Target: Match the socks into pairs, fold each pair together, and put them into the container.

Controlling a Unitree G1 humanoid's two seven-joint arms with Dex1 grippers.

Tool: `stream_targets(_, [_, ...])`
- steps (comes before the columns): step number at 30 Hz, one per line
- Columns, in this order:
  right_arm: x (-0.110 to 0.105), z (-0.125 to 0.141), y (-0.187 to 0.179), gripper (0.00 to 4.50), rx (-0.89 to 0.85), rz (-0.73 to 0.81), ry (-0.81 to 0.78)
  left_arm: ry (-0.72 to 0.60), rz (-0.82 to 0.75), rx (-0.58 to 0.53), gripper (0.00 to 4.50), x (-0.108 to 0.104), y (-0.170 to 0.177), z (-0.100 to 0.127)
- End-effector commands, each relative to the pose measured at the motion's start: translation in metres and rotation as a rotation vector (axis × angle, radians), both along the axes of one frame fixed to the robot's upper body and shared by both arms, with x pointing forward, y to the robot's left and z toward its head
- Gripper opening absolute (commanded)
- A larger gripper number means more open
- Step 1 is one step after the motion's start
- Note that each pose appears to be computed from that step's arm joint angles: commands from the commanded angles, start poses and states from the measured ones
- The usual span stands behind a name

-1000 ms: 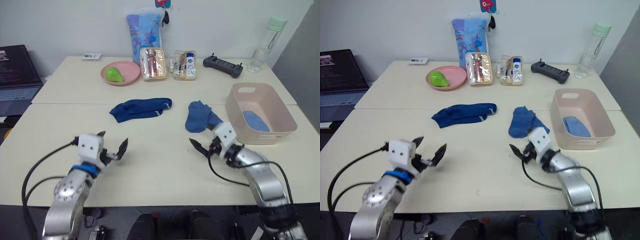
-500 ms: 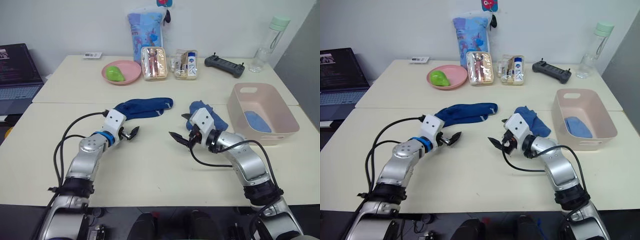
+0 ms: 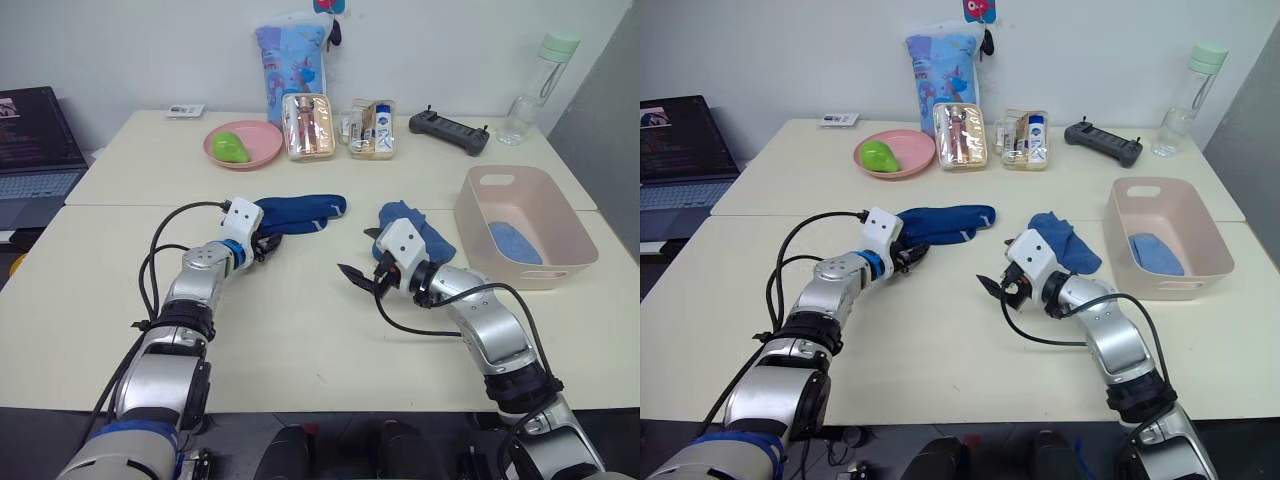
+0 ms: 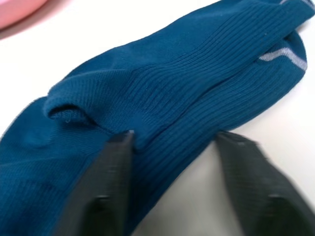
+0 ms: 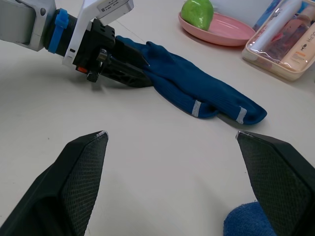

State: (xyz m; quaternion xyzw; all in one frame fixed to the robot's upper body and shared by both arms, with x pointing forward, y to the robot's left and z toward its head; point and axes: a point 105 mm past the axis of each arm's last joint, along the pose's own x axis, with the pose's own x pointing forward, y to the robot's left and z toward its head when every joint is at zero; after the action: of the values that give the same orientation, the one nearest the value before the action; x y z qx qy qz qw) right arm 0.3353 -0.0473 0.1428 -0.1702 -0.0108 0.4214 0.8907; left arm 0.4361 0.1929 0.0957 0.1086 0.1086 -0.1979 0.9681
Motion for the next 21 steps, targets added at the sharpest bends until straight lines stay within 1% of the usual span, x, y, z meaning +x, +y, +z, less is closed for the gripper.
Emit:
stream_targets(1, [-0.003,0.014,0.001,4.5,0.017,0.009,-0.055,0.016,-0.018,-0.049,1.3,-0.002,-0.001,-0.001])
stream_targets(3, [-0.003,0.014,0.001,4.5,0.02,0.009,-0.054,0.018,-0.038,-0.043,0.64,-0.006,-0.002,-0.003])
stream_targets(5, [-0.002,0.015,0.001,4.5,0.023,0.008,-0.054,0.007,-0.063,-0.013,0.01,-0.01,-0.004,-0.006])
stream_targets(7, [-0.002,0.015,0.001,4.5,0.023,0.008,-0.055,-0.003,-0.079,0.01,0.01,-0.013,-0.006,-0.006])
stream_targets(9, [-0.001,0.015,0.0,4.5,0.028,0.002,-0.053,-0.026,-0.133,-0.002,0.01,-0.023,-0.016,-0.003])
stream_targets(12, [-0.002,0.013,-0.002,4.5,0.03,0.0,-0.045,-0.034,-0.274,0.021,0.01,-0.052,-0.036,-0.003])
stream_targets(15, [-0.001,0.011,-0.005,4.5,0.023,-0.002,-0.04,-0.011,-0.376,0.018,0.01,-0.085,-0.051,-0.003])
stream_targets(18, [0.0,0.01,-0.009,4.5,0.015,-0.006,-0.036,0.028,-0.434,0.087,0.01,-0.112,-0.051,-0.01])
stream_targets(21, [0.0,0.01,-0.011,4.5,0.011,-0.007,-0.036,0.062,-0.44,0.134,0.01,-0.127,-0.042,-0.015])
